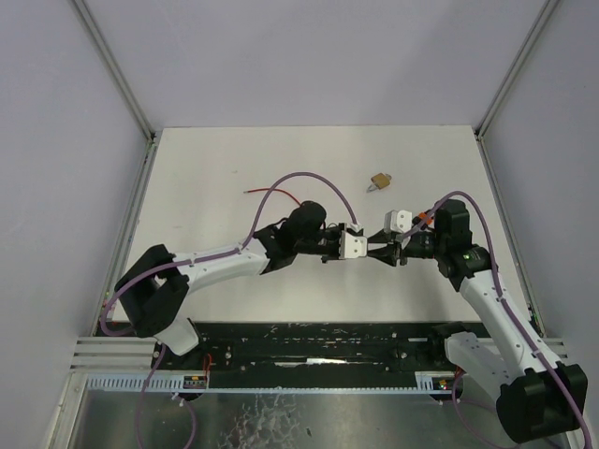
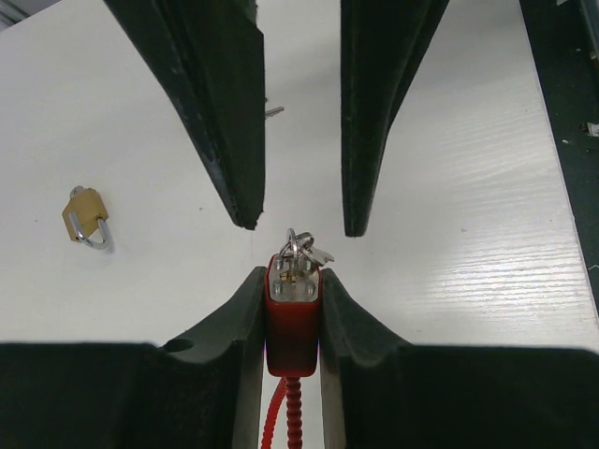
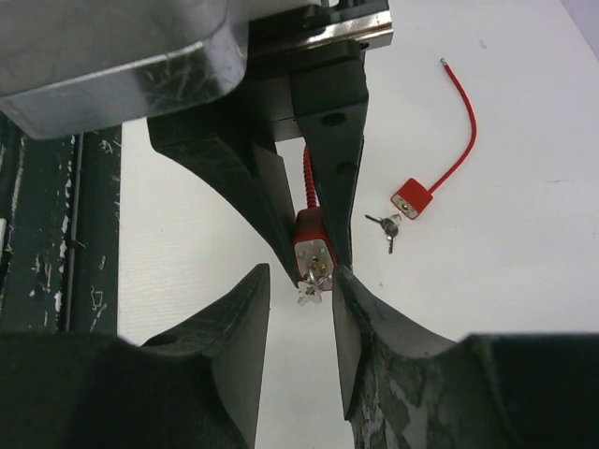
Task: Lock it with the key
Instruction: Lock the lock.
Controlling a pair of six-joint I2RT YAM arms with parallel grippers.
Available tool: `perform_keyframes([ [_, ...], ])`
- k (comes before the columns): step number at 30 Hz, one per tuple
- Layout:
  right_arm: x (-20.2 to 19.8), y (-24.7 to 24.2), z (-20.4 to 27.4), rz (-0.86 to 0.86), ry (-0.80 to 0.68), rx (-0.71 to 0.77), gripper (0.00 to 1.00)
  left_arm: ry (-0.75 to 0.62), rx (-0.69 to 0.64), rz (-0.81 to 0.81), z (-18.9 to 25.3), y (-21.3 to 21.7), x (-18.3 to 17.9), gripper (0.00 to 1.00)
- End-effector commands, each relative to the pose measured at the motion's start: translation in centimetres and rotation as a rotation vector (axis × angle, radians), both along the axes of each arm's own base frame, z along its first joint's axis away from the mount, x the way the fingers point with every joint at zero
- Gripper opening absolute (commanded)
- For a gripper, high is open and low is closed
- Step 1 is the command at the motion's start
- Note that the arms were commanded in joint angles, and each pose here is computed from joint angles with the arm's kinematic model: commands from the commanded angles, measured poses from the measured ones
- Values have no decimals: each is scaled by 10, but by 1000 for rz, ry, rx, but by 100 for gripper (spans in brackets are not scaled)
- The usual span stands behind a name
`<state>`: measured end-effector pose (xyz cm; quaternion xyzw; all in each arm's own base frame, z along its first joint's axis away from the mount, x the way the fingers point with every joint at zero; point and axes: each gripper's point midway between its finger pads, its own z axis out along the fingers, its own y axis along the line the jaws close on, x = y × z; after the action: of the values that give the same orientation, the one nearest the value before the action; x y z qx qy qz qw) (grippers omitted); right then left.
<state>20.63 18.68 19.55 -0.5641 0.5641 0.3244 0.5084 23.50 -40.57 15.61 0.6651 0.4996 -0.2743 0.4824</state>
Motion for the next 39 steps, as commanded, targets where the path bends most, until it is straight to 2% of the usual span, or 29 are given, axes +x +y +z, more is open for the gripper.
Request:
perform_keyframes([
  [1,2,9,3,1,96,96,39,-51,-104,31,33,-6,10,0],
  [9,14,12,-8,-26,59,86,32,-30,-99,25,32,-8,9,0],
  [13,13,12,-8,-14,30,74,25,-24,-92,22,31,-8,9,0],
  [22,8,10,-25,51,-108,-53,3,-13,-83,1,28,-10,6,0],
  [23,4,10,-27,73,-117,-66,3,-9,-80,-4,28,-10,5,0],
  [27,3,8,-32,113,-212,-133,14,0,-61,-36,23,-11,0,0],
  [32,5,4,-33,121,-262,-190,18,7,-47,-57,20,-12,-2,0],
  [36,6,2,-36,128,-281,-229,14,6,-49,-74,21,-12,-5,0],
  [39,5,0,-41,157,-301,-280,5,5,-52,-83,22,-12,-7,0],
])
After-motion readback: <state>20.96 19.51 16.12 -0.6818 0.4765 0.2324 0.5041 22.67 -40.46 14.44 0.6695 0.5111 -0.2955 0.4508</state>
